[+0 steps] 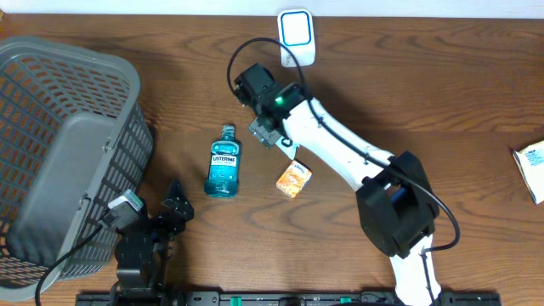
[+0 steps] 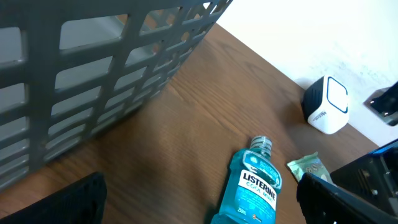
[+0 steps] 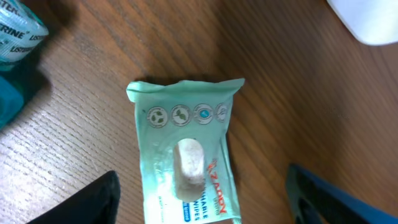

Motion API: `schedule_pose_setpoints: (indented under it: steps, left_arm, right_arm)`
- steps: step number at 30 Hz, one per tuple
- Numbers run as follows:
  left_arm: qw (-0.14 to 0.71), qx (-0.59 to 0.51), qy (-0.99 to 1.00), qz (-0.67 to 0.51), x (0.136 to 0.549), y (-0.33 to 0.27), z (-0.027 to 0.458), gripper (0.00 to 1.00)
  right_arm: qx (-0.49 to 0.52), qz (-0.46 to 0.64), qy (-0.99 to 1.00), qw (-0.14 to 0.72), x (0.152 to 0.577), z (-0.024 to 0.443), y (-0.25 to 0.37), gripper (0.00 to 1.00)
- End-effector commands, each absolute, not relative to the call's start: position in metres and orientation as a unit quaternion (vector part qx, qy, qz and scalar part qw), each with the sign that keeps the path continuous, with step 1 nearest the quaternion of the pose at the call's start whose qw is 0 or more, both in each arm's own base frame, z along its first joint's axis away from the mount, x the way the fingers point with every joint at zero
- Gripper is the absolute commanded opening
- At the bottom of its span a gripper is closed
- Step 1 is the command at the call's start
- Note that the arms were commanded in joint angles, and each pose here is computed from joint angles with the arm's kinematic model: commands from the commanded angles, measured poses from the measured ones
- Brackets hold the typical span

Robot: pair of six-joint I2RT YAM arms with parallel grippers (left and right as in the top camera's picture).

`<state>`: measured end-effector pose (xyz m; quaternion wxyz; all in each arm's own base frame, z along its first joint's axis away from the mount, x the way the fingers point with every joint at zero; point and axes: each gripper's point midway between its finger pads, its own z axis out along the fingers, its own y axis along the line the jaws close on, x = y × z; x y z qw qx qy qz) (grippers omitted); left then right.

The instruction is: Scan the item barcode

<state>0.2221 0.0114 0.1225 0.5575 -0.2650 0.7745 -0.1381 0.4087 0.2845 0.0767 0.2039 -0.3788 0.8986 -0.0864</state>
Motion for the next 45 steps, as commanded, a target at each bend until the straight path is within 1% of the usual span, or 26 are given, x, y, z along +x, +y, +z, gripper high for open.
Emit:
schedule_pose_setpoints:
  steps: [1,10,17,20,21,23,24,26,28,32,35,39,42,45]
  left_arm:
    - [0.550,-0.271,0.779,-0.130,0.220,0.014,0.115,0.98]
    - [0.550,-0.271,0.779,-0.129,0.220,0.014,0.115,0.98]
    - [0.550,-0.271,0.779,-0.129,0.220,0.014,0.115,0.98]
    - [0.550,-0.271,0.779,-0.129,0.220,0.014,0.115,0.98]
    - [0.550,-0.271,0.779,-0.130,0.220,0.014,0.115,0.98]
    - [0.550,-0.271,0.779,-0.129,0.220,0.014,0.115,0.98]
    - [0.550,-0.271,0.779,-0.129,0.220,0.014,0.115,0.98]
    - [0.550,-0.271,0.779,-0.129,0.220,0.014,0.115,0.98]
    - [0.550,-0.271,0.779,-0.129,0.220,0.014,0.115,0.98]
    - [0.550,-0.271,0.779,-0.130,0.220,0.014,0.115,0.98]
    - [0.550,-0.271,0.779,-0.129,0.220,0.014,0.115,0.98]
    - [0.550,-0.271,0.779,-0.129,0.220,0.014,0.115,0.98]
    - [0.550,-0.271,0.779,-0.130,0.220,0.014,0.115,0.98]
    - [0.550,-0.271,0.779,-0.130,0.220,0.014,0.115,0.98]
  right_arm:
    - [-0.378,-0.140,0.893,0.199,0.409,0.065,0.277,0.73]
    - [-0.379,-0.206,0.883,0.184,0.396,0.035,0.281,0.52]
    - [-0.385,-0.235,0.878,0.159,0.386,0.005,0.280,0.48]
    - [-0.366,-0.264,0.879,0.154,0.388,-0.011,0.270,0.34]
    - [-0.362,-0.272,0.879,0.151,0.388,-0.015,0.267,0.28]
    - [-0.356,-0.287,0.878,0.143,0.387,-0.024,0.260,0.11]
    - [-0.353,-0.293,0.878,0.139,0.386,-0.026,0.257,0.07]
    - [-0.351,-0.297,0.878,0.131,0.383,-0.029,0.254,0.02]
    - [-0.348,-0.289,0.882,0.129,0.380,-0.030,0.256,0.01]
    - [-0.354,-0.227,0.900,0.114,0.370,-0.029,0.276,0.01]
    - [-0.351,-0.154,0.919,0.093,0.359,-0.017,0.291,0.01]
    - [-0.346,0.002,0.937,0.050,0.339,0.025,0.310,0.01]
    - [-0.361,0.157,0.919,0.018,0.321,0.075,0.318,0.01]
    - [-0.353,0.262,0.898,0.006,0.314,0.115,0.312,0.01]
